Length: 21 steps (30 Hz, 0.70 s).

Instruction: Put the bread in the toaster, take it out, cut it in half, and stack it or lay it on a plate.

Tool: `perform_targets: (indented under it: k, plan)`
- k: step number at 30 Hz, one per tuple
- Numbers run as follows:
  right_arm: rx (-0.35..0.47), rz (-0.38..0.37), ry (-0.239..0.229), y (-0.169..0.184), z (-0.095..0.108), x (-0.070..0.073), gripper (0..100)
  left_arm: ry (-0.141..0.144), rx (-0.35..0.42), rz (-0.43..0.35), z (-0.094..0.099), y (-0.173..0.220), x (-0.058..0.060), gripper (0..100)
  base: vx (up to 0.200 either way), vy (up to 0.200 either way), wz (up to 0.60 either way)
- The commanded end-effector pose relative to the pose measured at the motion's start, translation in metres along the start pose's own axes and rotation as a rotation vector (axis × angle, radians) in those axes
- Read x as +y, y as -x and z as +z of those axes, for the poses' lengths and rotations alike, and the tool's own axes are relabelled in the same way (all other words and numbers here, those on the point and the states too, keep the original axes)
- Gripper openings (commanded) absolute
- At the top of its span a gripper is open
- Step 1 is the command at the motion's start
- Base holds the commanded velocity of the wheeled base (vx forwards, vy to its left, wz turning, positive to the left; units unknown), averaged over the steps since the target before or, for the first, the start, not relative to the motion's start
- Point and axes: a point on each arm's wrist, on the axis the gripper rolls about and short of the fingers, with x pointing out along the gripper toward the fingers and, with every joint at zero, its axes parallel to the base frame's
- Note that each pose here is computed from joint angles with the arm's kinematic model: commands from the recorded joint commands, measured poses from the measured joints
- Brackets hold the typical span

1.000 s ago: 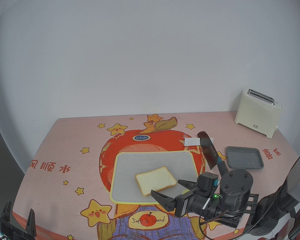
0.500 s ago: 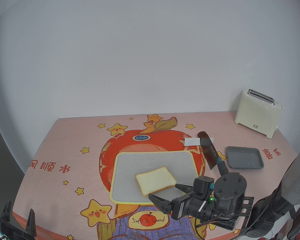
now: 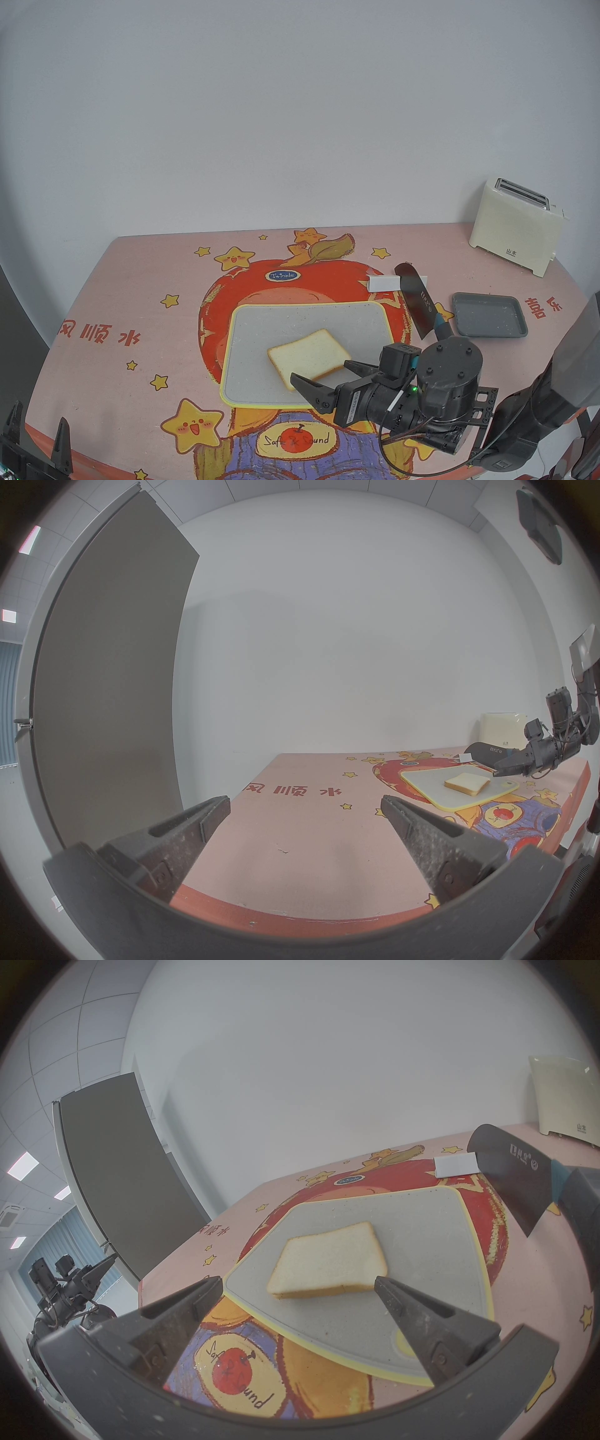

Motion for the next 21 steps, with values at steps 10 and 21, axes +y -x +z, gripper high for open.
perform_targets:
  k: [10, 21]
  plan:
    - [-0.010, -0.034, -0.010, -0.010, 0.002, -0.009, 100, 0.000, 0.001, 0.000, -0.005, 0.000, 0.000, 100, 0.000, 0.000, 0.00]
    - [-0.048, -0.031, -0.022, -0.013, 0.012, -0.009, 100, -0.001, 0.001, 0.000, -0.005, 0.000, 0.000, 100, 0.000, 0.000, 0.00]
